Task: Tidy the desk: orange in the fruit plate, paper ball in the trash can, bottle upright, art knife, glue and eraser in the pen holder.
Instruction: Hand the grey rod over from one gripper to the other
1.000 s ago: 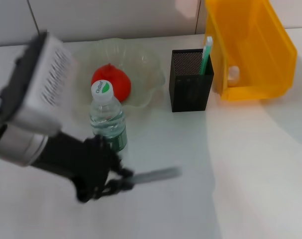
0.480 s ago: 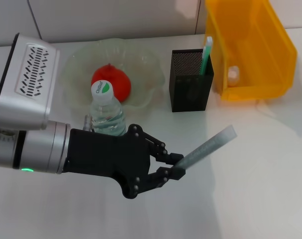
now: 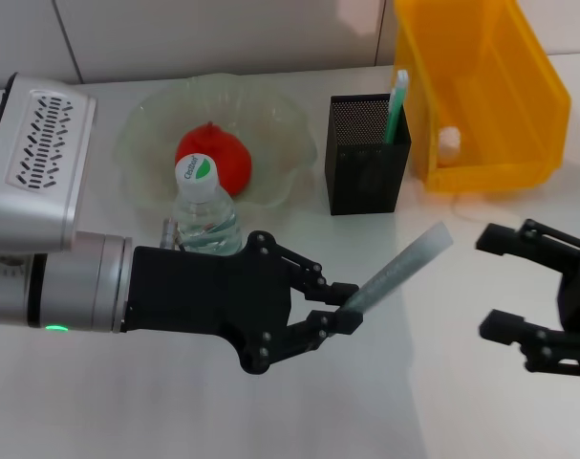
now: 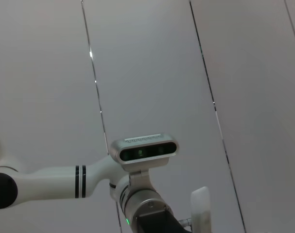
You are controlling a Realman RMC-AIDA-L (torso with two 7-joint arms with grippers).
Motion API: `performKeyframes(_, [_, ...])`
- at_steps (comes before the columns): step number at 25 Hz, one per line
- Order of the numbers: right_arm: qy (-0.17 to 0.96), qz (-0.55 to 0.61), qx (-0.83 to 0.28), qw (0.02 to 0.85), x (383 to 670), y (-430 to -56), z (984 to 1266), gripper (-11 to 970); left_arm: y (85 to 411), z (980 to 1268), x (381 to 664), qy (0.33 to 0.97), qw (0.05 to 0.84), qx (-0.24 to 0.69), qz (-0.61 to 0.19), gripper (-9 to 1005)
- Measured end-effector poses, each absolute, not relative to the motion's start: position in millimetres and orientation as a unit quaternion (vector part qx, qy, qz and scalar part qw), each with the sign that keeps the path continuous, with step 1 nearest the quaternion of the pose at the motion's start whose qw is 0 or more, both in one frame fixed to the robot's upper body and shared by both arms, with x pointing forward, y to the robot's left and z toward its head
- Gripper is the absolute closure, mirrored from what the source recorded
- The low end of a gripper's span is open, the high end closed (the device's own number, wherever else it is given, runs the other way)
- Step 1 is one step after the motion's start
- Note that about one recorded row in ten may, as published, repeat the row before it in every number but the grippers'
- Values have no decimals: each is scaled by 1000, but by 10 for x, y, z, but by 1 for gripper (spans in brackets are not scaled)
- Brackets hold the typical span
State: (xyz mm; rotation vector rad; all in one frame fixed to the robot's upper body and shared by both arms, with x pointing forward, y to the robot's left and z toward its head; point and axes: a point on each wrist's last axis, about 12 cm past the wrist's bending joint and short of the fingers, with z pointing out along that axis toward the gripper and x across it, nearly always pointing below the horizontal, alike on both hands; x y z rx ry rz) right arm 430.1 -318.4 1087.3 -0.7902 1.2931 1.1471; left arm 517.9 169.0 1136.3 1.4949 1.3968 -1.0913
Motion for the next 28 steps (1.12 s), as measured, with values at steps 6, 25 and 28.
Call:
performKeyframes(6, [546,505,-355,566,4465,-2981,10838,154,1678,11358,5192,550,401,590,-433,829])
performKeyframes(25, [526,527,-374,553,4685,-2747,10880,157,1679,11326,5171,552,398,588,-437,830])
performKeyframes(28, [526,528,-375,551,4692,-2742,10884,214,1681,11325,5169,552,398,588,-437,830])
